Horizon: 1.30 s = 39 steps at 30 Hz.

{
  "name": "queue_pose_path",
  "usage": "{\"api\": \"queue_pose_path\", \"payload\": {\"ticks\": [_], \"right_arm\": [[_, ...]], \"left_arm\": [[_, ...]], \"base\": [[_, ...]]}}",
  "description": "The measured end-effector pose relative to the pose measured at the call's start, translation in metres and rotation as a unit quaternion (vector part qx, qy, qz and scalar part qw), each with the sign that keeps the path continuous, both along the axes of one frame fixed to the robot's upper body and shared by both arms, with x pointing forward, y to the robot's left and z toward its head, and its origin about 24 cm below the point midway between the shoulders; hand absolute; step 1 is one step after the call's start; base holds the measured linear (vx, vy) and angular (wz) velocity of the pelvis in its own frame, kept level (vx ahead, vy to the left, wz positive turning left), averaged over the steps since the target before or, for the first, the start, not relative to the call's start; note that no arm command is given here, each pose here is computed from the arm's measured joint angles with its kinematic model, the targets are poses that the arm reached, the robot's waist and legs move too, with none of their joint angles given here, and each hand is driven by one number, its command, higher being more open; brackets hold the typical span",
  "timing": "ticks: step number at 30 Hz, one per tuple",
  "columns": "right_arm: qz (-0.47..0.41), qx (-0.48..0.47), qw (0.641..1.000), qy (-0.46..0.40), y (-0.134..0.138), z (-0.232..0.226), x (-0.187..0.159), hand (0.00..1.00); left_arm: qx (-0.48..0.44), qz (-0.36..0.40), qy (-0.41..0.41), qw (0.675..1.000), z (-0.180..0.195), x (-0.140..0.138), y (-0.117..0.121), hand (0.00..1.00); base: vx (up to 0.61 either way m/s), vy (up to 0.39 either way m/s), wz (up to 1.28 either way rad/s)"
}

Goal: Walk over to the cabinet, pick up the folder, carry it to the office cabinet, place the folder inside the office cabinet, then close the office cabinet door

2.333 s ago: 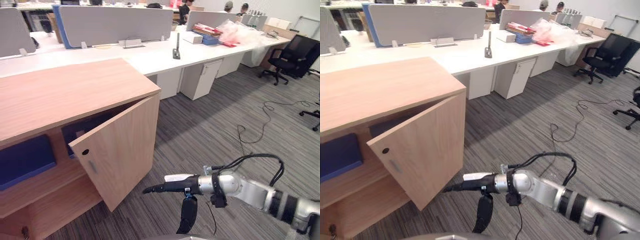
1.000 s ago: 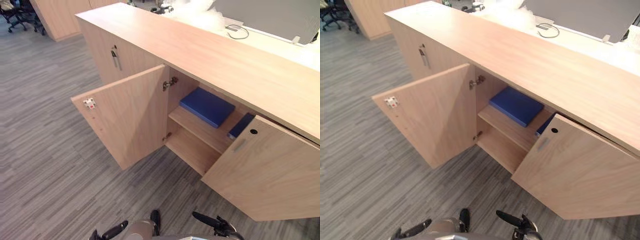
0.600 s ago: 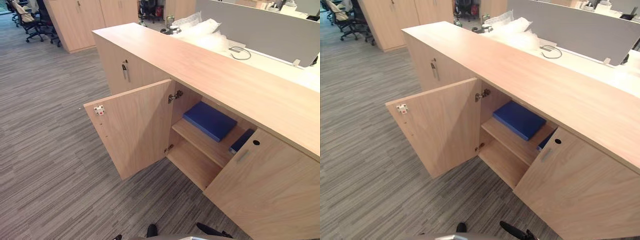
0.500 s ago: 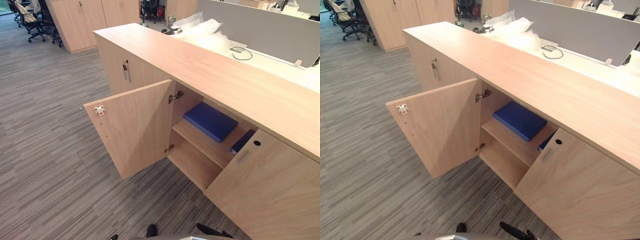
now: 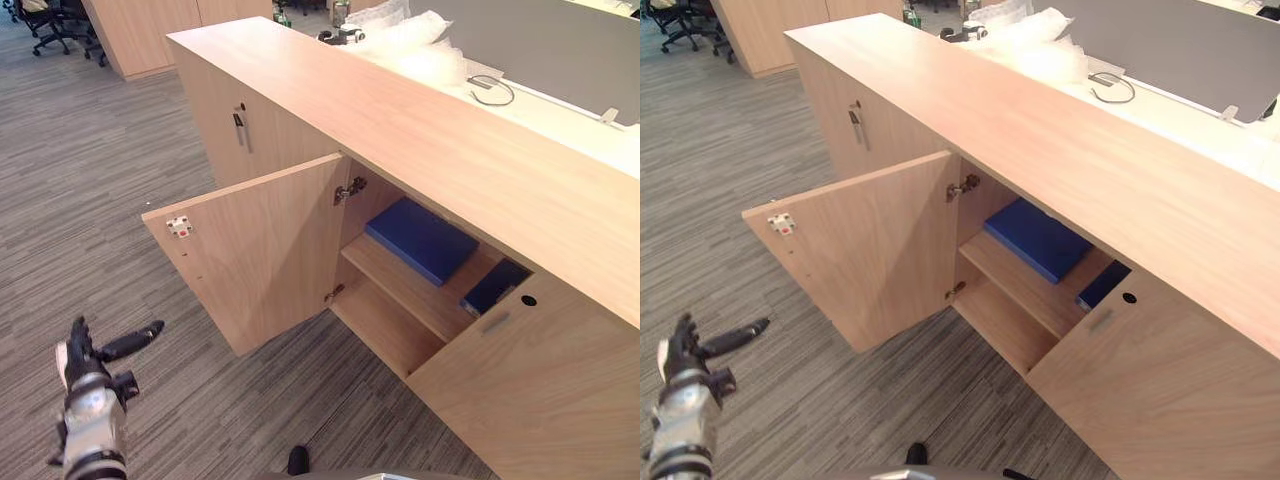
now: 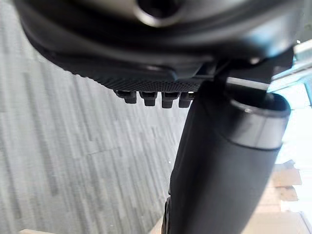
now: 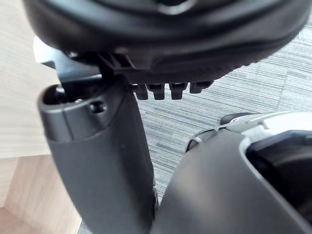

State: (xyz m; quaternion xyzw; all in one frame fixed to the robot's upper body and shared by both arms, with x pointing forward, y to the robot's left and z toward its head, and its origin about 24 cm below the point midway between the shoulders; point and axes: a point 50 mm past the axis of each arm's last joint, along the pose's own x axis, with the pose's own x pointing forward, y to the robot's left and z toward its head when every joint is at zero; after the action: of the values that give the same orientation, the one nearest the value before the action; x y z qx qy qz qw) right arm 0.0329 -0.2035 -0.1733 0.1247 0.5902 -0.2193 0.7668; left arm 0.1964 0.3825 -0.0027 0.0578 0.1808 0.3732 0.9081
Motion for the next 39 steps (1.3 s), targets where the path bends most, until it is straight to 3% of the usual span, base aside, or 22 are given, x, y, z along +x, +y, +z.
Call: {"api": "queue_pose_path", "payload": {"ticks": [8,12,15,21,27,31,34,37,39], "right_arm": [[0.003,-0.005,1.000,-0.006,-0.012,0.002,0.002,1.00],[-0.003,-0.012,1.000,-0.004,-0.019,0.003,-0.002,1.00],[-0.004,-0.014,1.000,-0.005,-0.020,0.003,-0.003,1.00],[-0.015,-0.008,1.000,-0.004,-0.016,0.002,-0.006,1.00],[-0.022,-0.002,1.000,-0.006,-0.014,0.002,-0.006,1.00],[-0.021,-0.003,1.000,-0.007,-0.014,0.002,-0.006,1.00],[-0.022,-0.006,1.000,-0.005,-0.015,0.002,-0.010,1.00],[-0.023,-0.014,1.000,-0.001,-0.018,0.003,-0.016,1.00],[-0.021,-0.015,1.000,-0.002,-0.019,0.003,-0.015,1.00]], "left_arm": [[0.038,-0.105,0.048,0.993,0.023,0.054,-0.005,1.00],[0.031,-0.122,0.057,0.990,0.029,0.072,-0.008,1.00],[0.022,-0.110,0.043,0.993,0.042,0.073,0.004,1.00],[0.011,-0.118,0.035,0.992,0.052,0.083,0.007,1.00],[0.054,-0.148,0.080,0.984,0.054,0.086,0.006,1.00],[0.162,-0.189,0.148,0.957,0.053,0.090,-0.005,1.00],[0.252,-0.249,0.168,0.920,0.047,0.077,-0.023,1.00],[0.315,-0.339,0.173,0.869,0.040,0.062,-0.055,1.00],[0.383,-0.421,0.208,0.795,0.032,0.047,-0.074,1.00]], "base": [[-0.01,-0.145,-0.07],[-0.04,-0.112,-0.24],[-0.01,-0.037,-0.19],[-0.01,0.028,-0.04],[-0.06,0.040,-0.05],[-0.07,0.026,0.05],[-0.03,0.027,0.15],[0.00,0.025,0.33],[-0.01,0.037,0.25]]}}
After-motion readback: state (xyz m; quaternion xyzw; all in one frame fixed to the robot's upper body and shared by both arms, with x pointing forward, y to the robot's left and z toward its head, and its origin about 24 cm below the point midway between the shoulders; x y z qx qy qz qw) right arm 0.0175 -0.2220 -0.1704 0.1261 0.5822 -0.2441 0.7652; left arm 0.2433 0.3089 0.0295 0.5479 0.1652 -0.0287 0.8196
